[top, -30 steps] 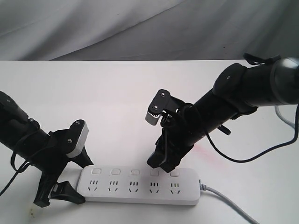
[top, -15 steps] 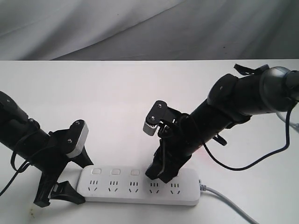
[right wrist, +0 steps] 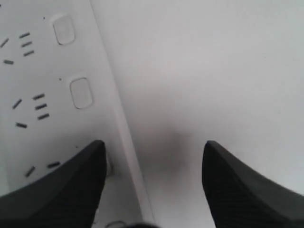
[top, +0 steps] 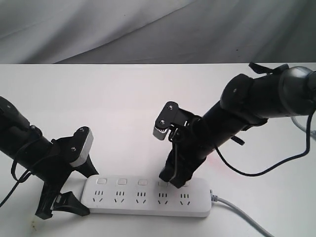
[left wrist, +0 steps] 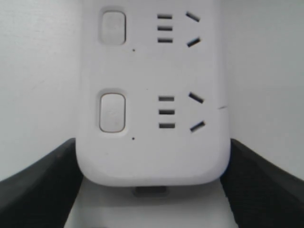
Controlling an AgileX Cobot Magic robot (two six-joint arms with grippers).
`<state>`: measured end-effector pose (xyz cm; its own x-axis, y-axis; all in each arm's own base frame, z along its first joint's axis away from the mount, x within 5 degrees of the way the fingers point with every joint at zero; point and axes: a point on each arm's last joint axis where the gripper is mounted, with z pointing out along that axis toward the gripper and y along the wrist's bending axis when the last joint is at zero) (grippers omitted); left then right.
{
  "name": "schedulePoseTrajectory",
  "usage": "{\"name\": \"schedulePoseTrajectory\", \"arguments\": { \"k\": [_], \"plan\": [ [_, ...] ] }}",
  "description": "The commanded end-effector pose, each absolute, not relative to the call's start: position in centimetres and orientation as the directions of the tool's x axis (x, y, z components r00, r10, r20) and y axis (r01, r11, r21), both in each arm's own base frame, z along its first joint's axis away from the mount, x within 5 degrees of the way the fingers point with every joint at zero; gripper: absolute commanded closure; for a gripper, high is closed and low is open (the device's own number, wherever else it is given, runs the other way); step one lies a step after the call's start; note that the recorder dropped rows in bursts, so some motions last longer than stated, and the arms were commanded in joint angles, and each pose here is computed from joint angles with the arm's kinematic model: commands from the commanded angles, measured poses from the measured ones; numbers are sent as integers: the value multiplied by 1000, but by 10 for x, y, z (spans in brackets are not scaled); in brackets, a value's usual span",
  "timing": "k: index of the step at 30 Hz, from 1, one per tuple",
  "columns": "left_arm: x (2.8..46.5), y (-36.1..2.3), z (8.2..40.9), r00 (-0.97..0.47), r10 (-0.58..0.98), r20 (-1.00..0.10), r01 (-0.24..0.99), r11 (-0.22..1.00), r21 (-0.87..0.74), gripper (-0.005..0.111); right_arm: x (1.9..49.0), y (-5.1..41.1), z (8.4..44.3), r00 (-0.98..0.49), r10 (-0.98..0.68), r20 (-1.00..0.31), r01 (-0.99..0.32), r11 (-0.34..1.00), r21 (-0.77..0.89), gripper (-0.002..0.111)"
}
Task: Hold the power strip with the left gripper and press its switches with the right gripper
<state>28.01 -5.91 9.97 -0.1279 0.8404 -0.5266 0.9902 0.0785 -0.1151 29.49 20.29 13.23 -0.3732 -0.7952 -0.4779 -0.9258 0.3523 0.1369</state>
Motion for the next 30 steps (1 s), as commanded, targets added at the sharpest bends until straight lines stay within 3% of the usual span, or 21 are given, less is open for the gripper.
{"name": "schedulePoseTrajectory", "arguments": {
  "k": [1,8,17,30],
  "plan": [
    [279,-56,95,-111,868,-485,993,73,-97,44,295,197,175,-293,-784,-547,-936,352,-3,53],
    [279,-56,95,-111,868,-485,993,73,-97,44,282,178,166,-357,-849,-388,-920,392,-9,53],
    [279,-56,95,-111,868,-485,993,73,-97,44,279,176,153,-410,-799,-439,-886,464,-17,53],
    [279,-56,95,-111,868,-485,993,73,-97,44,277,181,138,-441,-790,-425,-886,458,67,53]
  ]
}}
